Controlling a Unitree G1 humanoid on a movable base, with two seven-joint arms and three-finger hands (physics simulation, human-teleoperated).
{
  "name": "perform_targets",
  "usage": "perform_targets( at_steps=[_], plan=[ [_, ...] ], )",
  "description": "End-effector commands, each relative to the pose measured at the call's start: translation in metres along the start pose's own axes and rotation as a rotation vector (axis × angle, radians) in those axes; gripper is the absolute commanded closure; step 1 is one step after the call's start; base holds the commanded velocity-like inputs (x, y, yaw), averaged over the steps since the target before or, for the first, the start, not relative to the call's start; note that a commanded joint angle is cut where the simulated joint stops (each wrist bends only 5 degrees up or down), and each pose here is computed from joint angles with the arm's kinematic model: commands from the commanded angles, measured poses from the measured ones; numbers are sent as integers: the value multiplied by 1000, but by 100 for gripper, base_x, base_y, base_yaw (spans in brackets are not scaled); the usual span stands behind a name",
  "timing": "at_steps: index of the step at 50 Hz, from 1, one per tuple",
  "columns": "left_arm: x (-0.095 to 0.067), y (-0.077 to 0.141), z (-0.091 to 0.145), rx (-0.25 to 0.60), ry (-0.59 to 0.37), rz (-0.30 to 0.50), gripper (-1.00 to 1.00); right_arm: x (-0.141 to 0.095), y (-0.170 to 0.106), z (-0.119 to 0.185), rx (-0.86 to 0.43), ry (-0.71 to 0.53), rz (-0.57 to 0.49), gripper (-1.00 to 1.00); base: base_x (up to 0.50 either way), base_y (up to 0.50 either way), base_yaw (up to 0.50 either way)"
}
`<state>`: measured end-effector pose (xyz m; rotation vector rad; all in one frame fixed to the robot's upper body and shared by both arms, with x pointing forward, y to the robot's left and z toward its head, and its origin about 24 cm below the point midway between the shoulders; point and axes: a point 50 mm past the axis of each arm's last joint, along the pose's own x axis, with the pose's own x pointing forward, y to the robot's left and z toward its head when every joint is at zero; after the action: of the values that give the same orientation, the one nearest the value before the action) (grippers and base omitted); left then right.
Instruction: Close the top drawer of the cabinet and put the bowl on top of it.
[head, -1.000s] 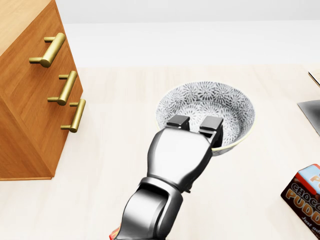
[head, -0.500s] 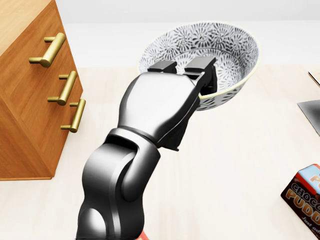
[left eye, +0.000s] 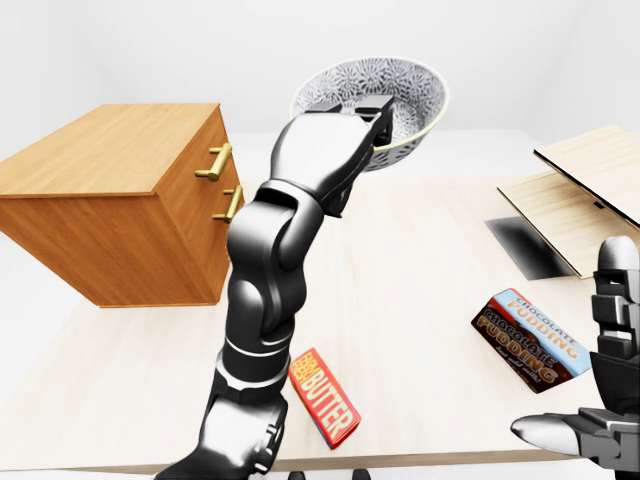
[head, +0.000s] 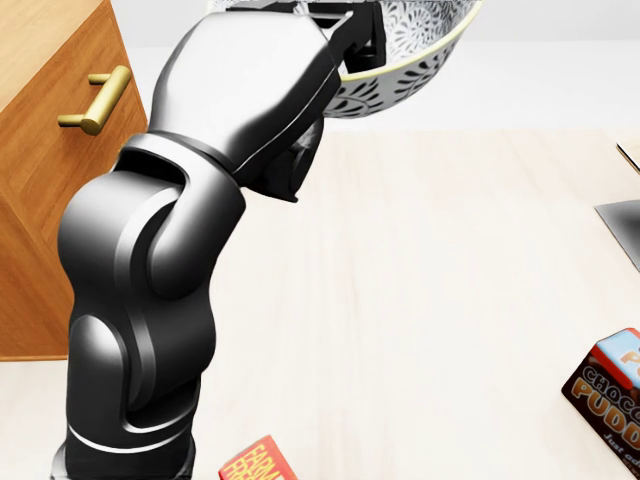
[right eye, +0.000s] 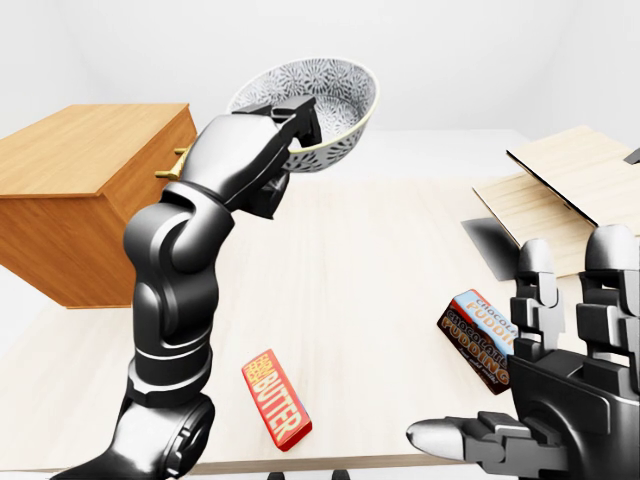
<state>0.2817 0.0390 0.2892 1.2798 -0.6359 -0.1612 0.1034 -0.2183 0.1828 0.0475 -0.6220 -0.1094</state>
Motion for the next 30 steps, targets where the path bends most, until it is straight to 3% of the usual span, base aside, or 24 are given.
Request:
perform_targets(
  at_steps=[1, 15, 30],
  plan=[
    [6, 31, -16, 59, 6, 80, 100, -1, 0, 0, 3, 4, -1, -100, 0, 0, 0],
    [9, 61, -42, 139, 78, 123, 100, 0, 0, -2, 1, 4, 1, -100, 0, 0, 0],
    [14, 77, -68, 133, 108, 166, 100, 1, 3, -10, 11, 36, 8, -100, 0, 0, 0]
  ],
)
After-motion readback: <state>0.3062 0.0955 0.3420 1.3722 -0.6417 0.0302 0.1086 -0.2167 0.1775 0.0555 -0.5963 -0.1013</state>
